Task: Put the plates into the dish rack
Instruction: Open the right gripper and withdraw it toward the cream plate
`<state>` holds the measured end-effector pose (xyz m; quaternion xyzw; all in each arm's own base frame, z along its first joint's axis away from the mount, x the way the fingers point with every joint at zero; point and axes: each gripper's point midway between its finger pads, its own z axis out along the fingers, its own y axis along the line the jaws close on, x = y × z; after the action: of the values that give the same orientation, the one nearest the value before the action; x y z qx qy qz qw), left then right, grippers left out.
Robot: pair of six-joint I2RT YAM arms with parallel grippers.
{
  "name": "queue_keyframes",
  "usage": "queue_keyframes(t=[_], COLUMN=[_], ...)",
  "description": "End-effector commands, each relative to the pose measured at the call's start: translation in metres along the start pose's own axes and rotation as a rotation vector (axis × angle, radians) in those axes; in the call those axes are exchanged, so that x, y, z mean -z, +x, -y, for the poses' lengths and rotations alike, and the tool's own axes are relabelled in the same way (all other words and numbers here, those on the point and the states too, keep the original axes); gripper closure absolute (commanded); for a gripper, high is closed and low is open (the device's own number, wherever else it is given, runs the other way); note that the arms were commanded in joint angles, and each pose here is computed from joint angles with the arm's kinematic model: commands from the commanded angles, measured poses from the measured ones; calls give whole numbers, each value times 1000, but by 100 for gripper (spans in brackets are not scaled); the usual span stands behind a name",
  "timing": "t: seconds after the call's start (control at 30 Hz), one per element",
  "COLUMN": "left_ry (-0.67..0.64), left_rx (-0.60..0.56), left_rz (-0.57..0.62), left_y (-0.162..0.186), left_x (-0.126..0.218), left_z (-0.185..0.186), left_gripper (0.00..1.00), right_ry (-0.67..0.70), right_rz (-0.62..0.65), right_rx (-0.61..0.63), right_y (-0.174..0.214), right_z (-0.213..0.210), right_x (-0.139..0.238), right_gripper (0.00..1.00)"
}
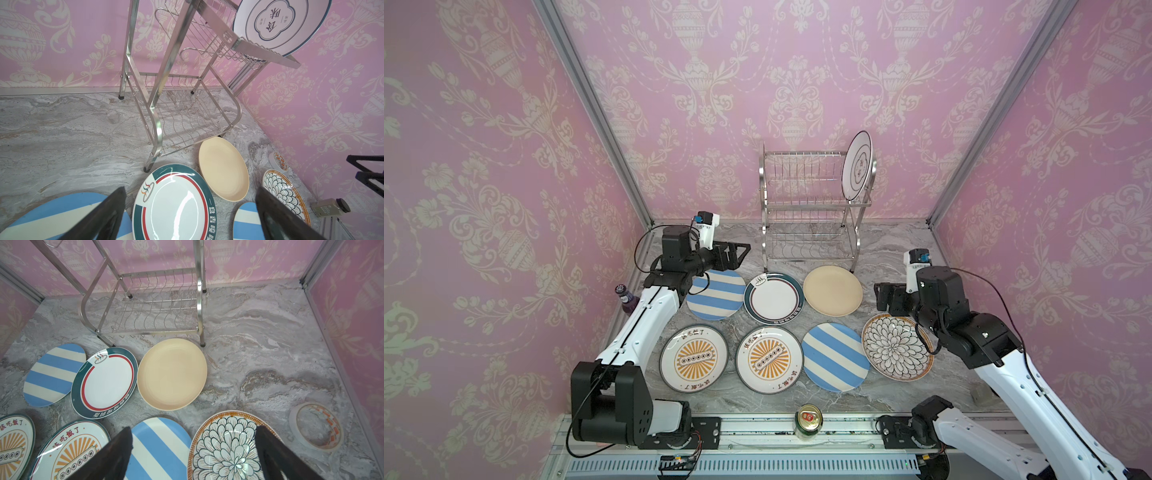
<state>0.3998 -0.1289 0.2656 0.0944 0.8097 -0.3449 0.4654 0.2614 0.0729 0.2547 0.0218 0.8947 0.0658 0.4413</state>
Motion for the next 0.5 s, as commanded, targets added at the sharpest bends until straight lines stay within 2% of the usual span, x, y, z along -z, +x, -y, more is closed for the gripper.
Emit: queue_keyframes(t=[0.0, 0.17, 0.37, 0.47], left_ry=[-20, 26, 33, 27], left_rx=[-33, 8, 36, 47], left_rz=[-6, -2, -15, -23], left_y=[9, 10, 16, 19], left_x=[2, -6, -12, -15], left_z=[-1, 1, -2, -6], left_gripper=[1, 1, 1, 1], right_ry=[-97, -123, -161, -175], right_rz=[-73, -153, -178, -210], right_rx=[-103, -121, -161, -225], right_y=[34, 69, 85, 89], right_z=[-11, -14, -17, -14], right_x=[-12, -33, -51, -63], right_gripper=[3, 3, 4, 10])
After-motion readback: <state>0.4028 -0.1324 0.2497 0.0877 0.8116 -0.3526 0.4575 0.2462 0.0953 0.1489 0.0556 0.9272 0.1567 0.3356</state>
